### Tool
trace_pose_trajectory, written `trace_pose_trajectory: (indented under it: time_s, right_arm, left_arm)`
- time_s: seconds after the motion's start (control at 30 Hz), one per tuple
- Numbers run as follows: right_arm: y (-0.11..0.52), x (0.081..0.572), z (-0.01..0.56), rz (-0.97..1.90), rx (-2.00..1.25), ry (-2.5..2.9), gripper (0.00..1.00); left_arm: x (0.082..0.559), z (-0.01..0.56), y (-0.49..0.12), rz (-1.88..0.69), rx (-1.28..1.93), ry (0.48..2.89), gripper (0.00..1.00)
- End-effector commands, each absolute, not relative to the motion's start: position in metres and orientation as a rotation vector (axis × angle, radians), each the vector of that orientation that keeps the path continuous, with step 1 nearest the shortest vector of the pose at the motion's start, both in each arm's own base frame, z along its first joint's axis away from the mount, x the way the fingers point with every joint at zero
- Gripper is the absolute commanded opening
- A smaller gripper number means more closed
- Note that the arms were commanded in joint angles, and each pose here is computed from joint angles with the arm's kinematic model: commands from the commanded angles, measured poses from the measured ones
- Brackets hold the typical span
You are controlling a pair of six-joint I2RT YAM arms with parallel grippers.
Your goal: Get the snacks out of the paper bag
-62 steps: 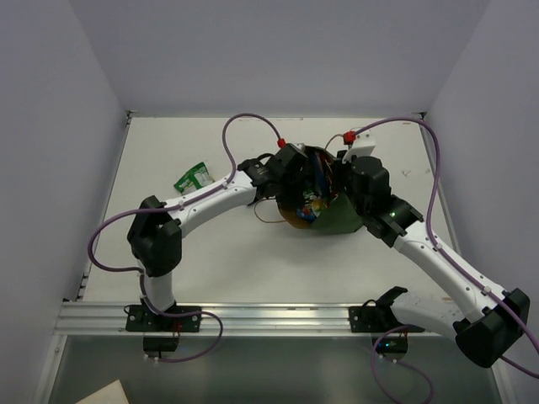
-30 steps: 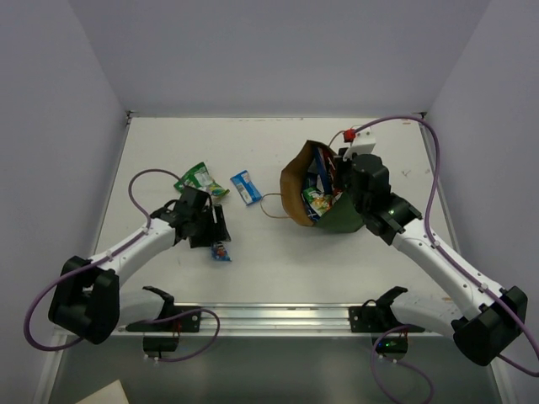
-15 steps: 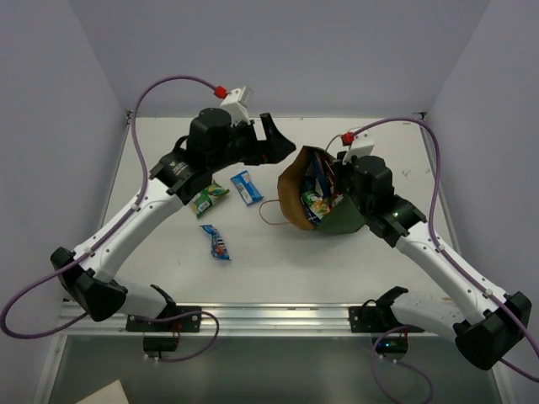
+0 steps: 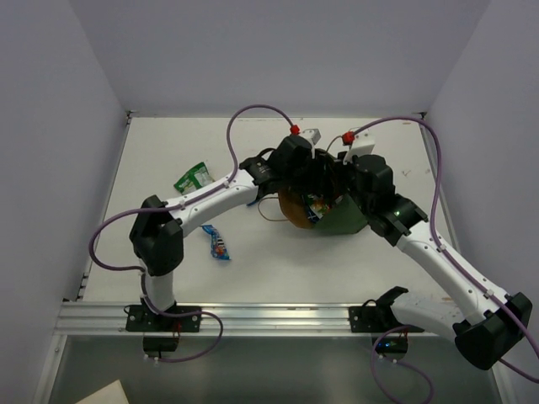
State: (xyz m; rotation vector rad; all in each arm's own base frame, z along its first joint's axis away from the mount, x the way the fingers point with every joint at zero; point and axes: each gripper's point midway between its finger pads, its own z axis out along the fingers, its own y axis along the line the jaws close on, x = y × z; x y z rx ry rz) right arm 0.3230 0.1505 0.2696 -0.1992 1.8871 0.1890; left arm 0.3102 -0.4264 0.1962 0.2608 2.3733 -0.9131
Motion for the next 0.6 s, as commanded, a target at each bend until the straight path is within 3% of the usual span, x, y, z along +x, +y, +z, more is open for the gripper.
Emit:
trace_pose_trajectory:
  time_s: [0.0, 0.1, 0.13, 0.23, 0.3, 0.47, 0.57]
  right_arm:
    - [0.158, 0.323, 0.291, 0.260, -0.171, 1.846, 0.03]
    - [0.159, 0.324, 0.289, 0.266, -0.168, 1.852, 0.03]
    - [0.157, 0.325, 0.287, 0.255, -0.164, 1.857, 0.03]
    - [0.154, 0.326, 0.282, 0.230, -0.159, 1.863, 0.03]
    - [0.151, 0.327, 0.276, 0.217, -0.154, 1.874, 0.03]
    - [0.142, 0.332, 0.267, 0.189, -0.123, 1.890, 0.02]
    - [0.132, 0.335, 0.259, 0.161, -0.091, 1.909, 0.01]
  left_arm:
    - [0.334, 0.232, -0.442, -0.984, 0.186, 2.241, 0.67]
    - [0.341, 0.223, -0.452, -0.990, 0.184, 2.243, 0.46]
    - [0.340, 0.221, -0.452, -0.983, 0.190, 2.257, 0.31]
    - [0.339, 0.229, -0.445, -0.963, 0.197, 2.240, 0.06]
    - [0.337, 0.243, -0.435, -0.941, 0.199, 2.208, 0.00]
    - [0.333, 0.287, -0.408, -0.919, 0.208, 2.139, 0.00]
    - [0.329, 0.341, -0.384, -0.904, 0.214, 2.039, 0.00]
